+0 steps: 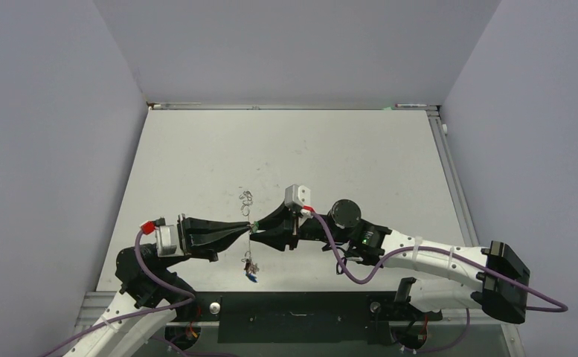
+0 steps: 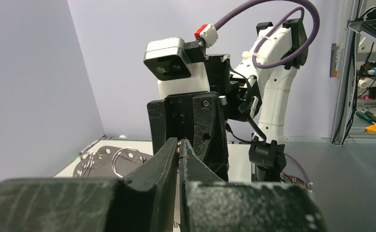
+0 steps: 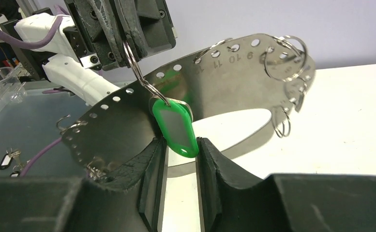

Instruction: Put the keys on the keyring

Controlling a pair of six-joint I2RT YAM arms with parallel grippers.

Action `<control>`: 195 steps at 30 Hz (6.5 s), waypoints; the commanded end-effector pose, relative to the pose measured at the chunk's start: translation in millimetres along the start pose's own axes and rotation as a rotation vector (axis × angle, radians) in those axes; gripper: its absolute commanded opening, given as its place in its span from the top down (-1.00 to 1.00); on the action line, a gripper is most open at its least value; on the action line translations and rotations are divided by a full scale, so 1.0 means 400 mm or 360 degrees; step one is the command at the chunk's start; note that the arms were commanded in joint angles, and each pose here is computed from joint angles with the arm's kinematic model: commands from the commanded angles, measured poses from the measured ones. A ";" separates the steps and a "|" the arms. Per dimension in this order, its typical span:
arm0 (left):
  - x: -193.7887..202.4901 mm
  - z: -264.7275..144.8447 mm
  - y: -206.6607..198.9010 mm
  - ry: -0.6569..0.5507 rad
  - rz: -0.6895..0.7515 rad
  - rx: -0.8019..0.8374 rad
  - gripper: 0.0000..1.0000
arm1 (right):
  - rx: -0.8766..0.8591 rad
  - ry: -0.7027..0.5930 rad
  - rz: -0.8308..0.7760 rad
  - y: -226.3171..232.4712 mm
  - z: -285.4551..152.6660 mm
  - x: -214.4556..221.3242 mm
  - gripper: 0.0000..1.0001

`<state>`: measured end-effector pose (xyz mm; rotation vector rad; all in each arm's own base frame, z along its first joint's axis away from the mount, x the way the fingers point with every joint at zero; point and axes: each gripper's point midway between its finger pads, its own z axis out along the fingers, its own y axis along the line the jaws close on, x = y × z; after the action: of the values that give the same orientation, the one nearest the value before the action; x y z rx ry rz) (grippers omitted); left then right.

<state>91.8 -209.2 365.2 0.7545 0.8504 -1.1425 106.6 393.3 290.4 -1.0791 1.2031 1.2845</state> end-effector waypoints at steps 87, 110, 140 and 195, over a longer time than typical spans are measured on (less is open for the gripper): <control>-0.012 0.007 0.044 0.0016 0.0096 -0.0129 -0.39 | 0.0137 -0.0086 0.0014 0.060 -0.090 -0.303 0.89; -0.081 -0.106 0.248 -0.0089 0.0325 -0.0971 -0.94 | 0.0680 0.0257 0.0027 -0.101 -0.119 -0.119 0.89; -0.069 -0.162 0.317 0.0004 0.0343 -0.1274 -0.97 | 0.1451 0.0973 0.0173 -0.257 -0.275 0.287 0.89; -0.021 -0.157 0.347 0.0148 0.0357 -0.1302 -0.98 | 0.1564 0.1508 0.0043 -0.672 -0.275 0.561 0.15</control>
<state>214.8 -120.9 333.9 0.2084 1.2020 -0.4980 337.5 289.8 22.0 -0.9647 2.2433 -0.0006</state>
